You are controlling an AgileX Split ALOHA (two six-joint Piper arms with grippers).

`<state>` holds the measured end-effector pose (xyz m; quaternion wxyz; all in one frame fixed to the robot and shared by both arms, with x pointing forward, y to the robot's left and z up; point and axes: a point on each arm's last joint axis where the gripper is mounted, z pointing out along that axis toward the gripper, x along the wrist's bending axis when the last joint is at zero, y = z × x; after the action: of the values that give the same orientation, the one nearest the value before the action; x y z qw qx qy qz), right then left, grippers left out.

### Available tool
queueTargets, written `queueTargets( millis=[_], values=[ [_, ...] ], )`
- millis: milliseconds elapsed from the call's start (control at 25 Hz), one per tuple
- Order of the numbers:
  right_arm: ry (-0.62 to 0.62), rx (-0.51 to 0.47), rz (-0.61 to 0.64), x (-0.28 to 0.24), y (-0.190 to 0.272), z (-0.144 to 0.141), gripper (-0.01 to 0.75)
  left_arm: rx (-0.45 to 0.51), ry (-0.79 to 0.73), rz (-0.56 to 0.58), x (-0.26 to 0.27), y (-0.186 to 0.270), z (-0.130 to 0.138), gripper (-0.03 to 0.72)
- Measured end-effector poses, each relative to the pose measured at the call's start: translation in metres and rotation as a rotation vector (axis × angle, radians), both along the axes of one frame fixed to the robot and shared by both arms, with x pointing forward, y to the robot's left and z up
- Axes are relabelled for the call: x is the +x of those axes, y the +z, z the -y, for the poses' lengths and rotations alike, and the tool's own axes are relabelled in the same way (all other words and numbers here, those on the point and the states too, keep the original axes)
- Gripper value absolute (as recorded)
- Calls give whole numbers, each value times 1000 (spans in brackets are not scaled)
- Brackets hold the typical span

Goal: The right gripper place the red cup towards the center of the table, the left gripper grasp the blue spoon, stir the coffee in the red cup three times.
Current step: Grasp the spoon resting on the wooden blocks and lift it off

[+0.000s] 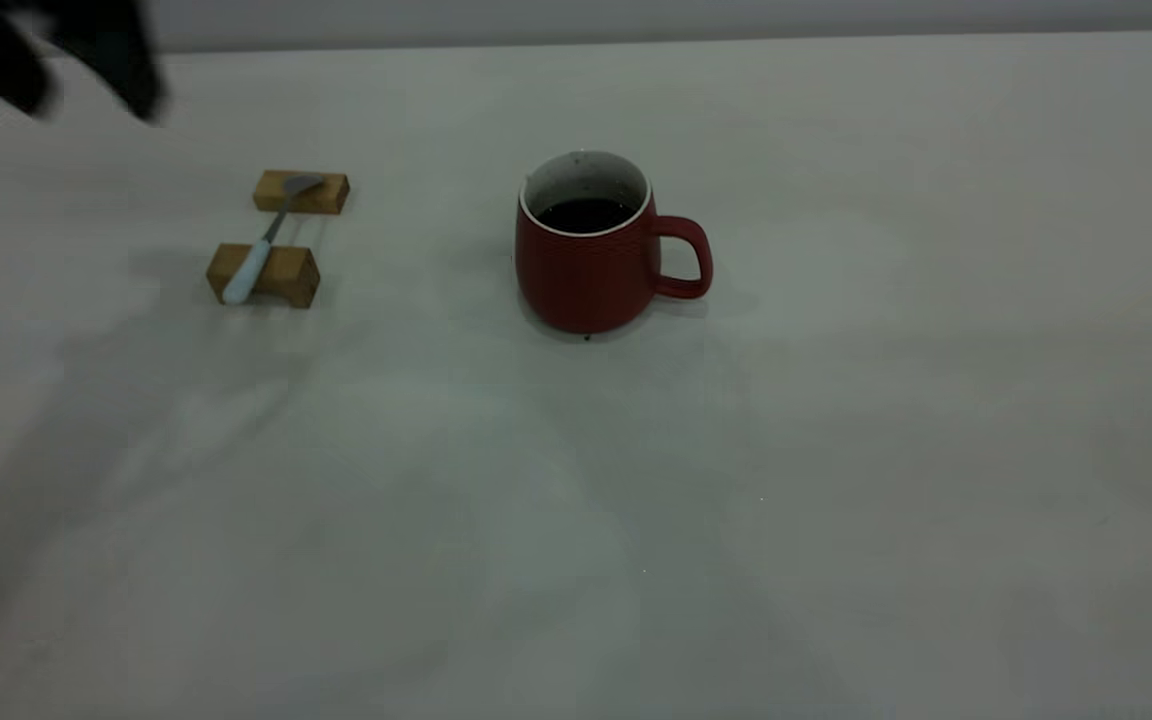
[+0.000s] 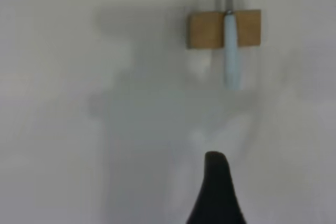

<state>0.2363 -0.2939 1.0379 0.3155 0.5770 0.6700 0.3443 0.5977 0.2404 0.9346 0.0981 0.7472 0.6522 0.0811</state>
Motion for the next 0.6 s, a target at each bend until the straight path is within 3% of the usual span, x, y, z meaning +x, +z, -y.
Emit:
queueTargets(
  millis=[240, 600],
  values=[
    [0, 0, 0, 0, 0, 0, 587, 9, -32, -86, 30, -56, 21, 658],
    [0, 0, 0, 0, 0, 0, 587, 18, 3, -155, 29, -84, 14, 654]
  ],
)
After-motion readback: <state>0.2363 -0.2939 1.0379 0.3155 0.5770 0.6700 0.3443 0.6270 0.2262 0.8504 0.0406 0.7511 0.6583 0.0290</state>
